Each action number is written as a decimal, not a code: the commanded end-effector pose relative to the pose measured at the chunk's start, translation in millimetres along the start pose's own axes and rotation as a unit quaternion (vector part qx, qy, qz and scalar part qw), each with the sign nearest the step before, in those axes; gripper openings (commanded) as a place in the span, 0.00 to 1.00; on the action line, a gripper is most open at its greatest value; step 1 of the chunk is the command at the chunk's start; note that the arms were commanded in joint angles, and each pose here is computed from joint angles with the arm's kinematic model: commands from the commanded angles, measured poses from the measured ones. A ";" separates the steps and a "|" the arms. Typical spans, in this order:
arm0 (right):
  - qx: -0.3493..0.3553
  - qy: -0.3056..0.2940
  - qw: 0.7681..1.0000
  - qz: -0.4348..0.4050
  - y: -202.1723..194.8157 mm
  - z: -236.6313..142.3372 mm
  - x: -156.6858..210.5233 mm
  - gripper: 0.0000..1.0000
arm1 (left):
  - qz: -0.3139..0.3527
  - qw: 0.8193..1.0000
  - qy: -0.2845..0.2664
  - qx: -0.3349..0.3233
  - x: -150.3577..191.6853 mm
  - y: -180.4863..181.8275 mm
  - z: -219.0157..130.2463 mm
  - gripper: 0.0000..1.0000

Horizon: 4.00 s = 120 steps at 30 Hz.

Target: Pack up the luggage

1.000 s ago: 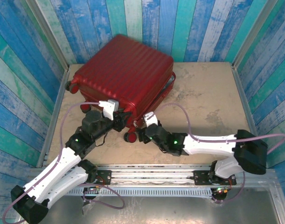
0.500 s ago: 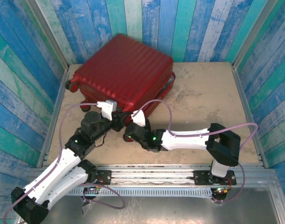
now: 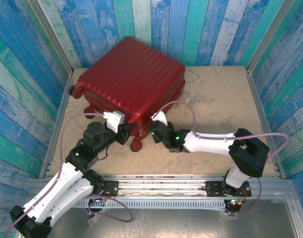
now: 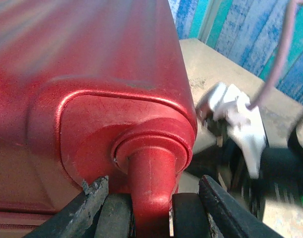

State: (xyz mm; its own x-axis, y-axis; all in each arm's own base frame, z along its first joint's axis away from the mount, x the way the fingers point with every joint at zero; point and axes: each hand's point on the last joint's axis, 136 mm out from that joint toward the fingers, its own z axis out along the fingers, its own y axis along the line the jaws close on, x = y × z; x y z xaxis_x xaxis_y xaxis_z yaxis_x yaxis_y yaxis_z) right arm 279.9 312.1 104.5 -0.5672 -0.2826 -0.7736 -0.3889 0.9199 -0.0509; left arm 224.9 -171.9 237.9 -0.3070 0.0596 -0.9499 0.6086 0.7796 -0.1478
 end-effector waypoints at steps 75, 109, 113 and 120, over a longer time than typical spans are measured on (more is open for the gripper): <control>-0.141 -0.081 0.968 -0.190 23.3 4.8 -16.8 0.00 | 0.105 0.990 -0.048 0.081 -46.5 -37.7 -20.1 0.00; -0.142 -0.075 0.969 -0.185 -83.9 9.6 -64.4 0.01 | 0.093 0.992 -0.023 0.086 -55.4 -42.1 -23.3 0.93; -0.141 -0.083 0.971 -0.173 -85.0 6.1 -63.2 0.00 | -0.034 0.994 0.072 0.079 -53.0 -39.8 15.1 0.90; -0.132 -0.077 0.974 -0.166 -88.4 7.6 -56.4 0.00 | -0.046 0.982 0.171 0.060 -34.0 -65.5 63.0 0.80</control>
State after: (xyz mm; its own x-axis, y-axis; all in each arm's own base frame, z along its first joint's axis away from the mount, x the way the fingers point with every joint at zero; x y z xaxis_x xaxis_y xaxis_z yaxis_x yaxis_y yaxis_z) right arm 335.6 259.7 127.7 -0.2922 -0.5391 -0.7899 -0.7804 0.6119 -0.1289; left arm 246.4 -256.5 264.1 -0.5255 0.2256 -0.8204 0.6849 0.6842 -0.2506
